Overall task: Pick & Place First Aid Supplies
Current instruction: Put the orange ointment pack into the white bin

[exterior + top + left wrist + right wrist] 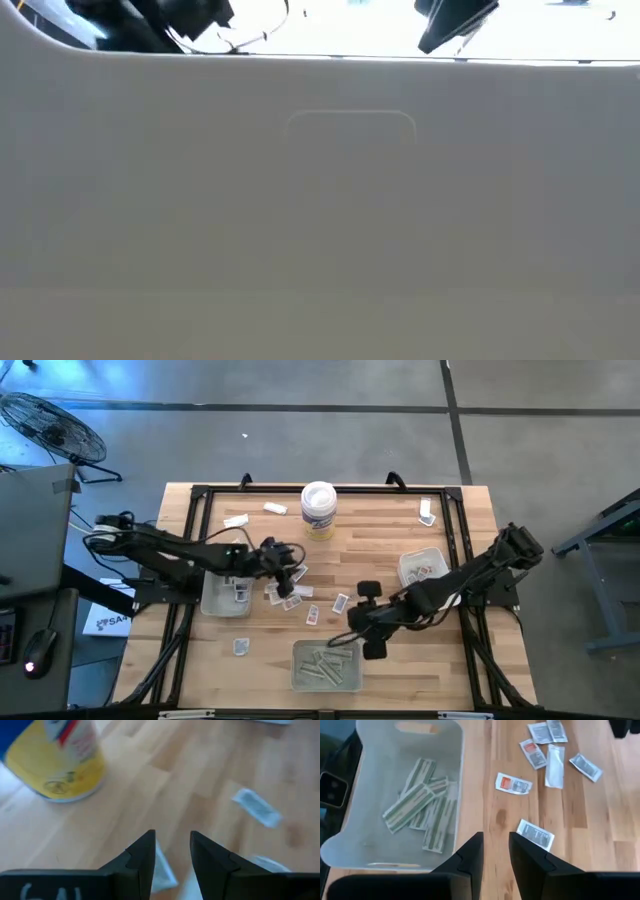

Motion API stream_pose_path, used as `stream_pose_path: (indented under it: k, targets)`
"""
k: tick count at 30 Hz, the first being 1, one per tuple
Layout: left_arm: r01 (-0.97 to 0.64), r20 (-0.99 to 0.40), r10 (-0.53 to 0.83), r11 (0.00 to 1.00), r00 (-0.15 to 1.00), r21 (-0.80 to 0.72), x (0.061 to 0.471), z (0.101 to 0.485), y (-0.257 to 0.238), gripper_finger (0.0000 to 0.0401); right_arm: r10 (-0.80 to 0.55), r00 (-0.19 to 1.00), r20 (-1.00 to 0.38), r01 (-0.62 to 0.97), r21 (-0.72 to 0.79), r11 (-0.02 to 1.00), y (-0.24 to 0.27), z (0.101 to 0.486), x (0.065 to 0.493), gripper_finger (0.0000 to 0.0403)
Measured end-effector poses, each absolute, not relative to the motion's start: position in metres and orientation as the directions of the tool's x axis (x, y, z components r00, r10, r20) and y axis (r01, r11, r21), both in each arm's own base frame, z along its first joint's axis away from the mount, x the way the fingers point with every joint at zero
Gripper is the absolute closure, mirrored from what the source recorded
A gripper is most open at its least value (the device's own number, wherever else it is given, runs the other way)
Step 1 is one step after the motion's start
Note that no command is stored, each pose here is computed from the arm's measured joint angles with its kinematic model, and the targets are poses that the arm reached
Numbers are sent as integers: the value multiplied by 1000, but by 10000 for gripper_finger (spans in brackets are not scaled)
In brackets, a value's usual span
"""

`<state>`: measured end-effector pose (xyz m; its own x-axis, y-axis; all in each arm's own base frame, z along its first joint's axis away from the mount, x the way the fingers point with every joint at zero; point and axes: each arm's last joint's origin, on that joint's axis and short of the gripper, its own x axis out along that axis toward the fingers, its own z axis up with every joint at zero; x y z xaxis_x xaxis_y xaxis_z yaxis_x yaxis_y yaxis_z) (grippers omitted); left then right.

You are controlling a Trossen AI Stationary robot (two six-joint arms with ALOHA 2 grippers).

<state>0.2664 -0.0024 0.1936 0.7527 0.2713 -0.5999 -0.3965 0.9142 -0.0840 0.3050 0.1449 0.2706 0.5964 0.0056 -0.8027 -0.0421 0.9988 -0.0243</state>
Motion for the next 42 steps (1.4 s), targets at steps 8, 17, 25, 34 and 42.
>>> stream_pose_path:
  k: [8,17,25,34,42]
  targets:
    - [-361,-679,242,932,693,-36,278,163,-3,281,47,645,-763,-15,48,999,131,258,295,318]
    - [-354,-707,250,935,661,-1,291,133,-3,281,31,652,-758,-22,22,1000,122,253,299,318]
    - [-356,-740,255,934,623,22,291,121,-3,281,30,657,-754,-20,22,1000,121,253,300,318]
    - [-373,-753,283,926,595,53,292,112,-3,291,35,669,-743,-20,29,999,122,255,301,318]
    - [-392,-783,274,919,558,41,289,109,-3,391,43,685,-727,-20,40,999,123,256,303,319]
